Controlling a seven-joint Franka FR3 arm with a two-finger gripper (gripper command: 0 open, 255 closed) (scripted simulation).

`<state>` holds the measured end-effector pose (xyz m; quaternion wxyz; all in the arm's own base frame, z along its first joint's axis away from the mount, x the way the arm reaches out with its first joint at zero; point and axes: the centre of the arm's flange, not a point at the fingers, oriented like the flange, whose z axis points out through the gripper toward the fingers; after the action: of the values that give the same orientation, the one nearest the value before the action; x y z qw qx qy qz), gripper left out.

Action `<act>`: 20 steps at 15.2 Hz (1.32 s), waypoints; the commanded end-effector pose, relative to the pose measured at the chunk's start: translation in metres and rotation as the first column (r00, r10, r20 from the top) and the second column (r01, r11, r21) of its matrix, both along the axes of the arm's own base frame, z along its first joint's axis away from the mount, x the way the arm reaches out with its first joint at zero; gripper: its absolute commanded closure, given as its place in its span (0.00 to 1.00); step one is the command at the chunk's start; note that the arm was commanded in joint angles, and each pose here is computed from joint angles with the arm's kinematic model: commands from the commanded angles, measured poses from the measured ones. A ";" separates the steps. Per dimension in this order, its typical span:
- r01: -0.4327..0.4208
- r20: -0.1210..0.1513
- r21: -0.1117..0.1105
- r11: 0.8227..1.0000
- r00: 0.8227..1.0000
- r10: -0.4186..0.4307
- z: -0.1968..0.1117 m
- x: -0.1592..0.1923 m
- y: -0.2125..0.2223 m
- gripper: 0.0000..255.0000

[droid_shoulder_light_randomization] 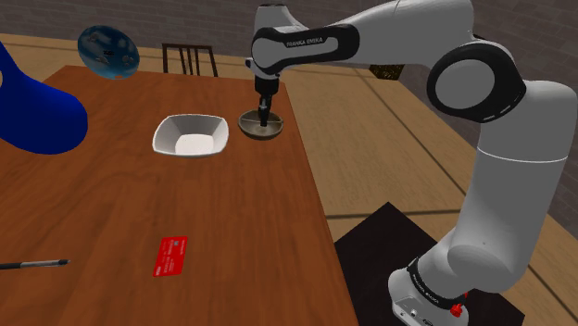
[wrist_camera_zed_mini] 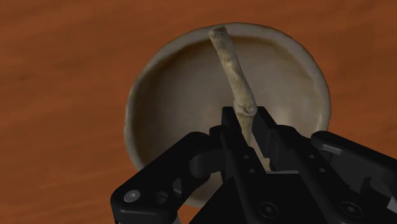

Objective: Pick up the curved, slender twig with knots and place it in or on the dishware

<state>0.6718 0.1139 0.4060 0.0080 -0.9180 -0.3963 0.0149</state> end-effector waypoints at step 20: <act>0.000 0.001 0.000 1.000 1.000 0.000 0.047 0.002 0.000 0.00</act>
<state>0.6737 0.1133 0.4525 0.0077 -0.9180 -0.3962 0.0142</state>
